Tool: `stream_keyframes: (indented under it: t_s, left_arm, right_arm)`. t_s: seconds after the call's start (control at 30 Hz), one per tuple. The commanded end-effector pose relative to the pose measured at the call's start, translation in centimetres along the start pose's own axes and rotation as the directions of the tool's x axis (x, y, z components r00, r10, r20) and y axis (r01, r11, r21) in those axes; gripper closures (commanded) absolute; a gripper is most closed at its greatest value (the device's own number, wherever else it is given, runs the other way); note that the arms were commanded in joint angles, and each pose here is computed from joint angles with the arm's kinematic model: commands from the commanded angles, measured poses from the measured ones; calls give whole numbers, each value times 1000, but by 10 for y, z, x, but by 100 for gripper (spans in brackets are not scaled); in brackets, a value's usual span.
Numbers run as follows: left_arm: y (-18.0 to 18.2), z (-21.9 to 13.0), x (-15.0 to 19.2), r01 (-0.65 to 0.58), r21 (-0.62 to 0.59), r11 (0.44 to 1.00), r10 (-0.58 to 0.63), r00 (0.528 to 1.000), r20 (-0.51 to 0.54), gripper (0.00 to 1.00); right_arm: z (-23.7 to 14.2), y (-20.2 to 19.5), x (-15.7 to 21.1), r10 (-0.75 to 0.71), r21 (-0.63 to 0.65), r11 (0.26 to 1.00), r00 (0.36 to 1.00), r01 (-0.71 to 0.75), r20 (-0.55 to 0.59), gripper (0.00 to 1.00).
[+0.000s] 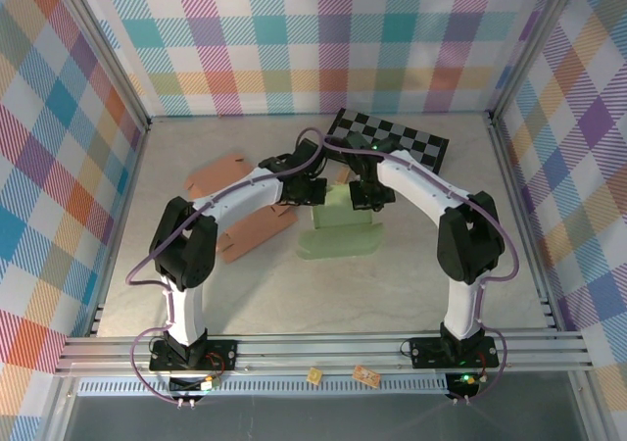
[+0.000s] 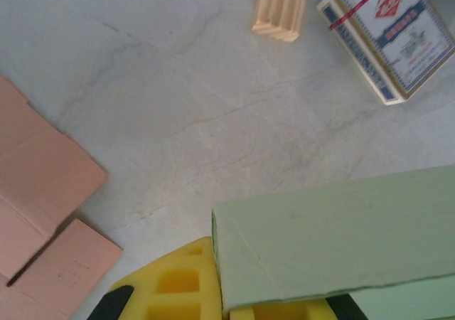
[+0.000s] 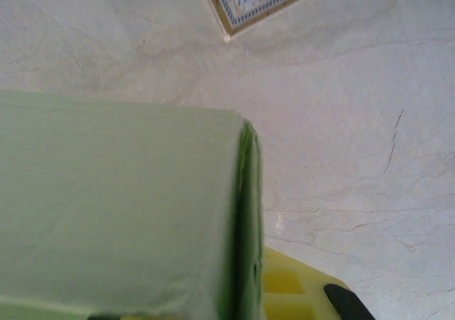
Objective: Fold the paper box
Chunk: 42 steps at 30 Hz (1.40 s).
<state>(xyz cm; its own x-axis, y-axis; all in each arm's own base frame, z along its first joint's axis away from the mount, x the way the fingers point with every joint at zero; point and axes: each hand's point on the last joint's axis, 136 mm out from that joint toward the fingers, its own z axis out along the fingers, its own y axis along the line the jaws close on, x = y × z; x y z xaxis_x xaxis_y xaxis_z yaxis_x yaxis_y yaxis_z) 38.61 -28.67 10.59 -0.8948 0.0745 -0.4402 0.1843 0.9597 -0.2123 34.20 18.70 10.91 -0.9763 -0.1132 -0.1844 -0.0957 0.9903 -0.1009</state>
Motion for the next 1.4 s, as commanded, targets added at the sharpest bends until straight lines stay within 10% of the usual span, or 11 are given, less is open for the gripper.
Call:
stream_keyframes:
  t_s: [0.0, 0.53, 0.97, 1.37]
  left_arm:
    - [3, 22, 37, 10, -21, 1000, -12, 995, -104, 100]
    - [-14, -8, 37, 80, 54, 995, -72, 989, -127, 51]
    - [2, -24, 66, 133, 45, 990, -124, 979, -162, 48]
    - [5, 5, 81, 130, 22, 991, -123, 969, -213, 67]
  right_arm:
    - [16, 19, 14, 4, -47, 999, 998, -7, -61, 100]
    - [33, 17, 28, 11, -38, 999, 995, -15, -96, 100]
    - [29, 16, 28, 16, -41, 999, 996, -20, -90, 100]
    - [29, 20, 30, 18, -59, 998, 995, -24, -100, 100]
